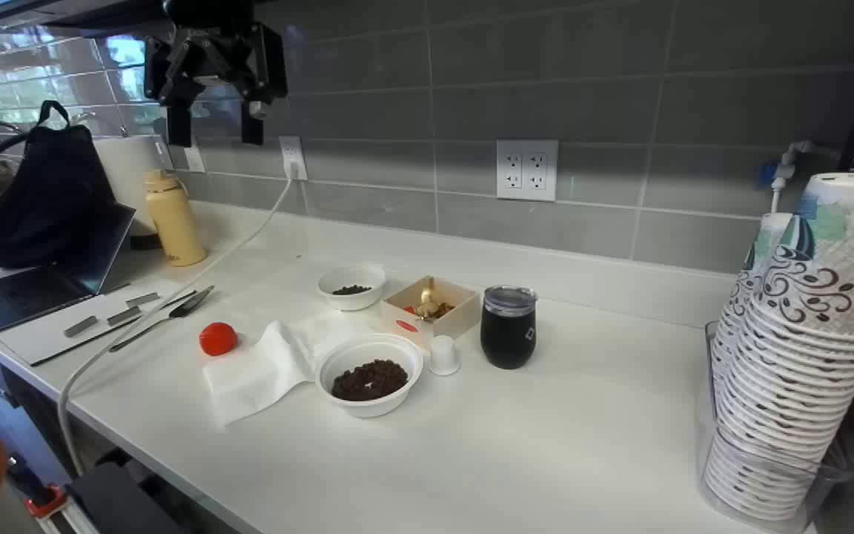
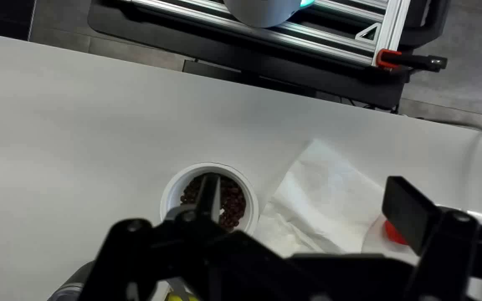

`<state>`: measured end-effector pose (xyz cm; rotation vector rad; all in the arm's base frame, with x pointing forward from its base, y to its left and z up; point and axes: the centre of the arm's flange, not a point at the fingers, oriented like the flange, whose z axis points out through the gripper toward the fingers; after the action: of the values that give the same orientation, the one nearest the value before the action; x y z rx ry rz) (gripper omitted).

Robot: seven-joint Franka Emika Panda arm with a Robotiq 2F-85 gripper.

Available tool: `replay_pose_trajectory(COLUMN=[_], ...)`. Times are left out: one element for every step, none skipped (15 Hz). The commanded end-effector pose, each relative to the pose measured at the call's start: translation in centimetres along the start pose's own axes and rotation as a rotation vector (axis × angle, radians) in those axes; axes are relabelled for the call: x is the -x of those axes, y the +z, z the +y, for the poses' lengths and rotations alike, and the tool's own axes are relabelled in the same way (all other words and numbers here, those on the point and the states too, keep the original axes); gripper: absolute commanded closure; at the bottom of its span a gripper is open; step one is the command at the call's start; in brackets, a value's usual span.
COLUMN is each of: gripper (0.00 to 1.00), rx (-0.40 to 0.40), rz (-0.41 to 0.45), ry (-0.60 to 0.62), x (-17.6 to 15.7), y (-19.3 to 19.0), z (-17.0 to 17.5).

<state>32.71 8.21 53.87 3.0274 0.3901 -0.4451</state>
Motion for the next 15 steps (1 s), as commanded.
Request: replay_pose_trajectory(gripper=[0.00, 0.00, 0.00, 0.00, 0.00, 0.00, 0.00, 0.00, 0.00, 0.00, 0.00, 0.00, 0.00, 0.00, 0.00], rx=[0.000, 0.000, 0.000, 0.000, 0.014, 0.023, 0.030, 0.043, 0.058, 0.070, 0.080, 0.095, 0.108, 0.123, 0.136], rz=[0.001, 0.001, 0.001, 0.001, 0.021, 0.047, 0.069, 0.109, 0.145, 0.190, 0.227, 0.270, 0.304, 0.340, 0.376], ry=[0.000, 0.000, 0.000, 0.000, 0.001, 0.011, 0.016, 0.014, 0.022, 0.034, 0.045, 0.062, 0.079, 0.097, 0.116], x=[0.0, 0.0, 0.0, 0.0, 0.2, 0.6, 1.0, 1.7, 2.2, 3.2, 4.0, 5.2, 6.3, 7.6, 8.9], y=[0.0, 0.0, 0.0, 0.0, 0.0, 0.0, -0.2, -0.5, -0.9, -1.5, -2.1, -2.7, -3.3, -3.9, -4.5], z=[0.0, 0.0, 0.0, 0.0, 0.1, 0.1, 0.1, 0.2, 0.3, 0.5, 0.7, 1.0, 1.2, 1.5, 1.7])
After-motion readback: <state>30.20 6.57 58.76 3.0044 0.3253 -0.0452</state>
